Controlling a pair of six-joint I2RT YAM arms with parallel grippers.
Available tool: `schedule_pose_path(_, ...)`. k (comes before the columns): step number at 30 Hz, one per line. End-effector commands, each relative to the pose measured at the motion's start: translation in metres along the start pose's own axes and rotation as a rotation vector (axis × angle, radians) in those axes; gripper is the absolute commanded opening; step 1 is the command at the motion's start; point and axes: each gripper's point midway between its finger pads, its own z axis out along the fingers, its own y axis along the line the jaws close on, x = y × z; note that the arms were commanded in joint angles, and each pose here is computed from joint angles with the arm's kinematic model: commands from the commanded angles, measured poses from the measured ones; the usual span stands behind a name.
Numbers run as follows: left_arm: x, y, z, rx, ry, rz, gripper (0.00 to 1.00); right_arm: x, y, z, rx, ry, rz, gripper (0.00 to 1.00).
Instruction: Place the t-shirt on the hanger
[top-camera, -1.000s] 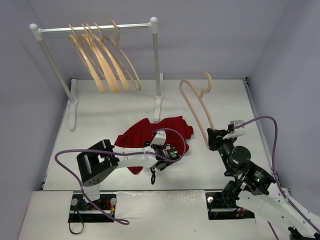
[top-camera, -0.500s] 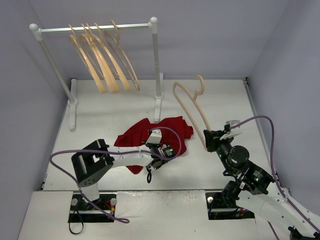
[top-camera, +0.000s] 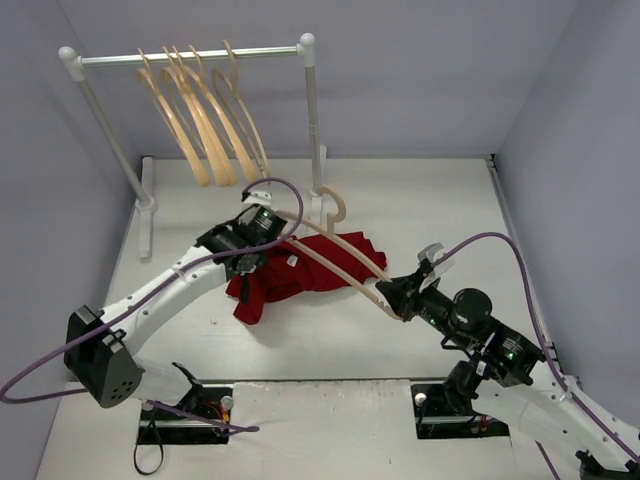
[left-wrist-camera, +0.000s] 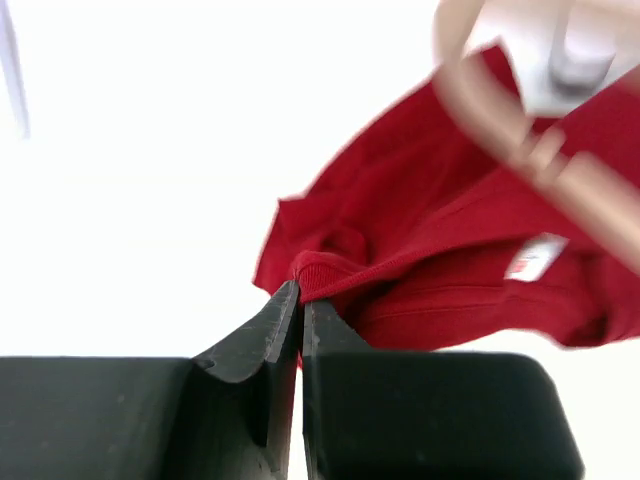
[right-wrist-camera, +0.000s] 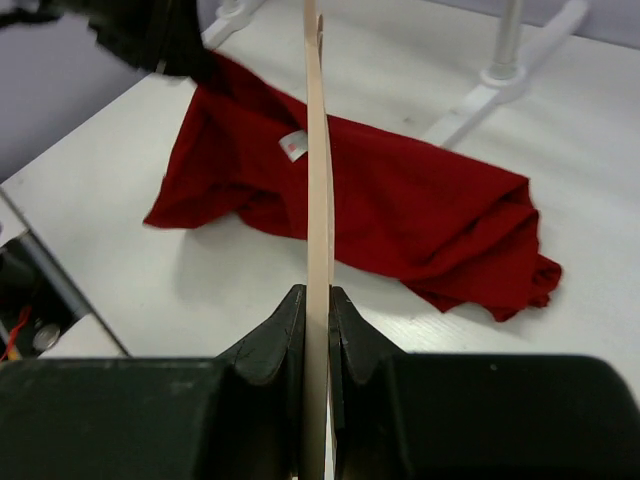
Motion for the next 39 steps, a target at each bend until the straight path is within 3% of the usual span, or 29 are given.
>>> schedule_pose_path(1, -0.025, 0.025, -0.02, 0.045, 0.024, 0.104, 0.0, -0.043, 0.042, -0.01, -0.212, -0.114, -0.022, 0.0)
schedule_pose_path(14, -0.035, 0.083, 0.01, -0.034, 0.189, 0.118, 0.0, -0.058, 0.059, -0.02, -0.306, -0.14, -0.051, 0.0)
schedule_pose_path(24, -0.04, 0.075, 0.007, 0.025, 0.189, 0.132, 0.0, -0.058, 0.062, -0.015, -0.323, -0.127, -0.096, 0.0)
schedule_pose_path(39, -0.048, 0.06, -0.045, 0.232, 0.073, 0.214, 0.0, -0.065, 0.075, 0.006, -0.4, -0.143, -0.243, 0.0)
